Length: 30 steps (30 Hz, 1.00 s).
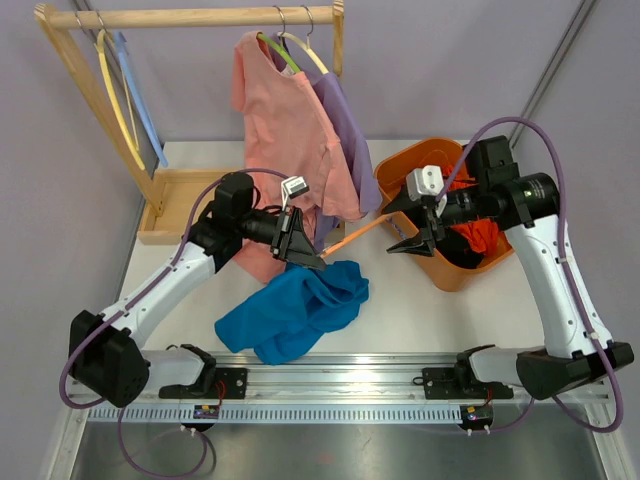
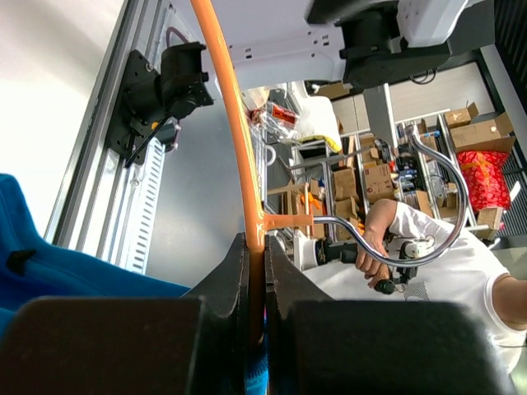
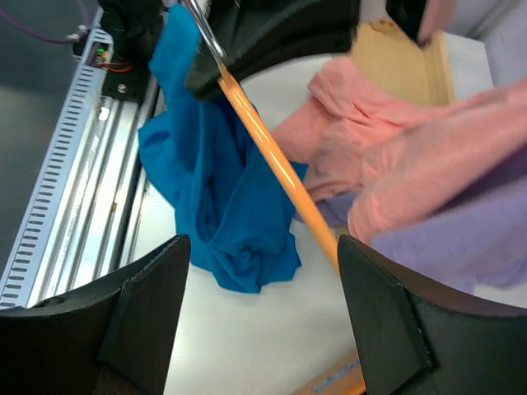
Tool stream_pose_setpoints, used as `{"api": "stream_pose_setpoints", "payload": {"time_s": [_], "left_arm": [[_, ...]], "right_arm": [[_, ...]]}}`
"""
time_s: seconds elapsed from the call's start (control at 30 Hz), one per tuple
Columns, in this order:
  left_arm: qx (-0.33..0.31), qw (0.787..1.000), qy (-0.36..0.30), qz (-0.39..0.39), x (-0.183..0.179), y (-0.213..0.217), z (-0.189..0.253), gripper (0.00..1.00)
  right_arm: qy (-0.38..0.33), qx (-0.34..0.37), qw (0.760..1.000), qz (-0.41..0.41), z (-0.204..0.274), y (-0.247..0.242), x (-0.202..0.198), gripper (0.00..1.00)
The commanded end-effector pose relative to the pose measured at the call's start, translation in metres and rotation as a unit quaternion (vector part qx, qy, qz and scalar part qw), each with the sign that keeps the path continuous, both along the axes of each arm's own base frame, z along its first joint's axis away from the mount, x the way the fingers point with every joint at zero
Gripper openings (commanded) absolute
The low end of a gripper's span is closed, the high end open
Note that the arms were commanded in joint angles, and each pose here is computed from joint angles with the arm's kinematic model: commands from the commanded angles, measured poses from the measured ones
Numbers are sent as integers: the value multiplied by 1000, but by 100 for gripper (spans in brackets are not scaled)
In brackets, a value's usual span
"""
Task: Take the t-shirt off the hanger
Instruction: Remove the tshirt from the hanger
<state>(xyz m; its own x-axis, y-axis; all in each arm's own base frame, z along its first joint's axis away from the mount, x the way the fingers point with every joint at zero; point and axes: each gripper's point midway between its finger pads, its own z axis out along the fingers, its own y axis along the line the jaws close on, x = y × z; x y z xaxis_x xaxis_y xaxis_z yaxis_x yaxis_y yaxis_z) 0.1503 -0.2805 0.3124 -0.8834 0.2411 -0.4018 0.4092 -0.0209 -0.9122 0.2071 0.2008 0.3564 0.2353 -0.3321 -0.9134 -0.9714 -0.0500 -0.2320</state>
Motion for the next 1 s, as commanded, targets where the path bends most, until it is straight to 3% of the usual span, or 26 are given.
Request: {"api": "stream_pose_setpoints", "payload": {"time_s": [0.0,0.2,0.4,0.5,0.53,0.67,0.7,0.83,0.87,0.97], "left_arm": [[-22,998,-36,-46,-9,-2,14,0],[-19,997,-42,-54,-9,-4,15,0],[-22,997,-46,-57,-11,-4,18,0],[-23,997,-44,-59,-9,-6,18,0],[-24,997,-45,-60,-8,-6,18,0],[-20,997,-51,-51,0,-10,18,2],[-14,998,-54,-38,6,-12,16,3],[15,995,-95,14,28,-12,18,23],[23,995,-98,25,31,-12,19,39],[27,982,-162,90,47,-9,42,56]], "right_arm": [[-17,6,998,65,3,23,-8,80],[-20,-53,988,144,-21,55,-16,79],[-48,-104,979,167,-47,63,-11,75],[-63,-123,974,182,-62,68,-11,60],[-70,-122,973,184,-62,70,-12,41],[-100,-116,973,171,-58,73,-3,15],[-102,-120,973,170,-59,72,-3,12],[-109,-145,971,155,-64,58,-4,2],[-94,-149,973,146,-70,53,-5,1],[-63,-155,979,115,-71,36,-11,0]]}}
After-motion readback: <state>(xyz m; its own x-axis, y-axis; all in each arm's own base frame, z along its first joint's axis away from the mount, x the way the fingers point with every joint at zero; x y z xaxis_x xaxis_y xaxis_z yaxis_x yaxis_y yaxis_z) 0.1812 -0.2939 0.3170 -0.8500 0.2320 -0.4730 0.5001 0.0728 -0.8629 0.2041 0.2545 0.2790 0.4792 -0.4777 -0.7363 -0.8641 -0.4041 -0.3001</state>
